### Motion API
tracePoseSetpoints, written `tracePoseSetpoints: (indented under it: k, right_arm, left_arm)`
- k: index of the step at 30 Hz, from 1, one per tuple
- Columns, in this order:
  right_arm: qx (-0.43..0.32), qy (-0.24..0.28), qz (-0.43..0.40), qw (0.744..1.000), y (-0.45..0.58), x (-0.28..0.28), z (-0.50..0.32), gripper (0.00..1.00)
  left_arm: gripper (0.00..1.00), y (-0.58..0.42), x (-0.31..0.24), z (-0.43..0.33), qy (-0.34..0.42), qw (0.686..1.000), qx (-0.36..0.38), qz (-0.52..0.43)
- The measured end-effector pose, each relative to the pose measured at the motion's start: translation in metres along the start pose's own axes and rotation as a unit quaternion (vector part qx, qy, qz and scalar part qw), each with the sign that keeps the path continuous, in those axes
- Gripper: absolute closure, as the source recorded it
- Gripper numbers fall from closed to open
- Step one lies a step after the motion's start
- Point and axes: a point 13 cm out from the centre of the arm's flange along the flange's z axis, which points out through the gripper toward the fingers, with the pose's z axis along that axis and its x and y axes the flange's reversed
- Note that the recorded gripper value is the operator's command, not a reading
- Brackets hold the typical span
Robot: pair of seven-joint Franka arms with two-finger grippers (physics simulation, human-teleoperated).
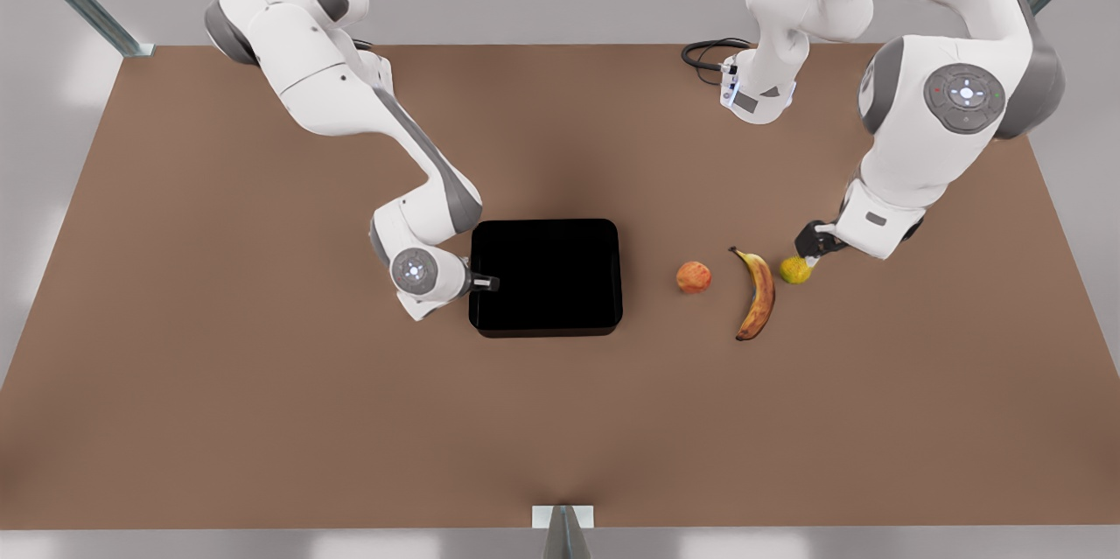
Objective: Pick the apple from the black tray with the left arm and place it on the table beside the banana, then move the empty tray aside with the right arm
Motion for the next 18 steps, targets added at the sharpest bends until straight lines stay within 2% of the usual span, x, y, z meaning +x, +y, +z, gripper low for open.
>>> tracePoseSetpoints:
  k: [4,8,9,11,14,18]
  right_arm:
    - [0.009,-0.019,-0.012,1.0,0.008,-0.004,0.019,0.0]
    - [0.013,-0.023,-0.011,1.0,0.005,-0.01,0.036,0.01]
    - [0.012,-0.024,-0.01,1.0,0.004,-0.012,0.038,0.05]
    - [0.011,-0.026,-0.01,1.0,0.004,-0.015,0.042,0.3]
    - [0.007,-0.03,-0.008,0.999,0.004,-0.018,0.041,0.55]
    - [0.004,-0.035,-0.006,0.999,0.005,-0.021,0.037,0.67]
  left_arm:
    - [0.0,0.066,-0.008,0.046,0.066,0.996,0.044,-0.028]
    - [0.0,0.079,-0.032,0.084,0.074,0.996,0.056,-0.017]
    - [0.0,0.078,-0.039,0.088,0.071,0.996,0.059,-0.012]
    - [0.0,0.08,-0.046,0.092,0.066,0.996,0.062,-0.006]
    - [0.0,0.08,-0.051,0.098,0.063,0.996,0.064,0.005]
    - [0.0,0.074,-0.051,0.1,0.062,0.996,0.063,0.021]
